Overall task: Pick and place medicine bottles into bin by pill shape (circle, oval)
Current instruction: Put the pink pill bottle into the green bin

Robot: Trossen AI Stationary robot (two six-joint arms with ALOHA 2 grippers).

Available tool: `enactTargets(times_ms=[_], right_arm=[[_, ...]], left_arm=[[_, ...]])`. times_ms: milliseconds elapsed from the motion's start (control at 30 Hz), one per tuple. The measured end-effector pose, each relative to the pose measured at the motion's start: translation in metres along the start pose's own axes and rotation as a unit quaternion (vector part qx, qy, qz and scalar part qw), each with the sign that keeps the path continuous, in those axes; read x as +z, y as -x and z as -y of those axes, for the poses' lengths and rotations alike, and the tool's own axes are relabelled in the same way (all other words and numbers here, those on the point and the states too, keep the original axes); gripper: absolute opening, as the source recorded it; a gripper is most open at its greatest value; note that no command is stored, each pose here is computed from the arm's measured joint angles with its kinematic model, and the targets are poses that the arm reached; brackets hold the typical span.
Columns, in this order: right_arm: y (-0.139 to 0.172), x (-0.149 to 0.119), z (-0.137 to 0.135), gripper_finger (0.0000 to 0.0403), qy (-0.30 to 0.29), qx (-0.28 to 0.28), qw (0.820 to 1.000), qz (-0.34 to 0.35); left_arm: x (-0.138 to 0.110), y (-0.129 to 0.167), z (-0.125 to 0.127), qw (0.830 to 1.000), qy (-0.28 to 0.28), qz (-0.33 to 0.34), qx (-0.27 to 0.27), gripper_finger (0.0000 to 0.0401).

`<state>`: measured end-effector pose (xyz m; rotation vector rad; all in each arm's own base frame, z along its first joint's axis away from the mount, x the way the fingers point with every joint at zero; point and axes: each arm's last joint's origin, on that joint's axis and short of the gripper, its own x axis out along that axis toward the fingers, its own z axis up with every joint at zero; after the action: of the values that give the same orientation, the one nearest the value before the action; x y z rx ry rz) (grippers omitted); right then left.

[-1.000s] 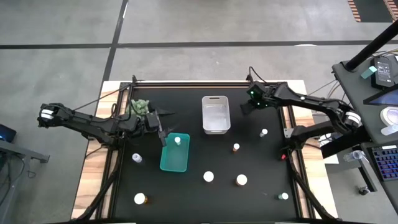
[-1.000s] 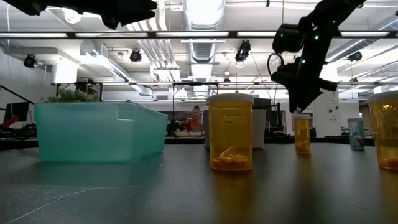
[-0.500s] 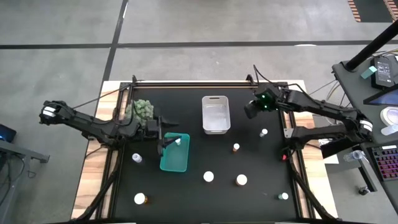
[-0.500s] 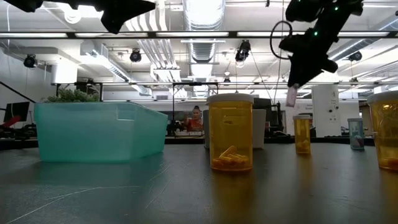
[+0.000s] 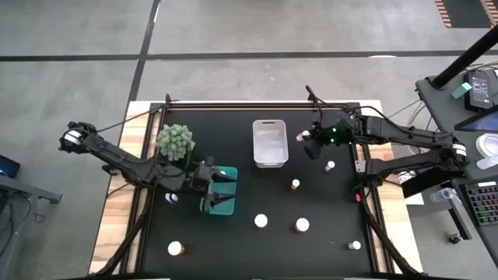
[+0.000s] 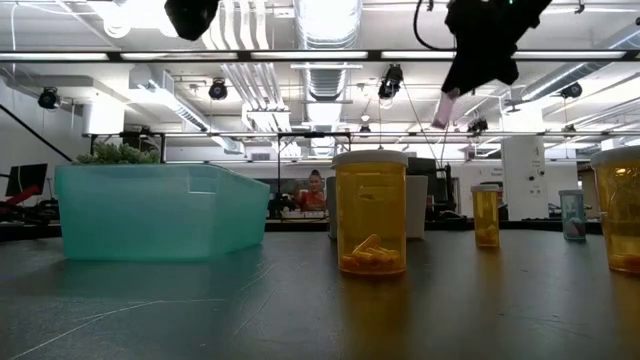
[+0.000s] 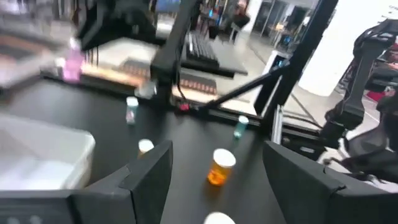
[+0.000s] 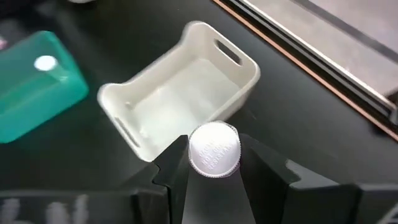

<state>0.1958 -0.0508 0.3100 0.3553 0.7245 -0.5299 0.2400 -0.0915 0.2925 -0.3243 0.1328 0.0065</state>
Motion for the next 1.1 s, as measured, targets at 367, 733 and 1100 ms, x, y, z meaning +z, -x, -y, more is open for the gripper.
enactTargets(times_ms=[367,733,1100], right_arm=[[-0.001,-0.002,-0.023,0.0122,0.044,0.036,0.998,-0.005],[0.000,-0.008,-0.044,0.0124,0.074,0.109,0.991,-0.025],[0.006,-0.014,-0.092,0.0121,0.115,0.196,0.972,-0.062]], left_arm=[[-0.009,-0.002,0.044,0.961,0.133,-0.232,0.073,0.0233],[-0.043,-0.023,0.058,0.961,0.066,-0.246,0.110,0.0233],[-0.042,-0.029,0.056,0.966,0.067,-0.218,0.126,0.0233]])
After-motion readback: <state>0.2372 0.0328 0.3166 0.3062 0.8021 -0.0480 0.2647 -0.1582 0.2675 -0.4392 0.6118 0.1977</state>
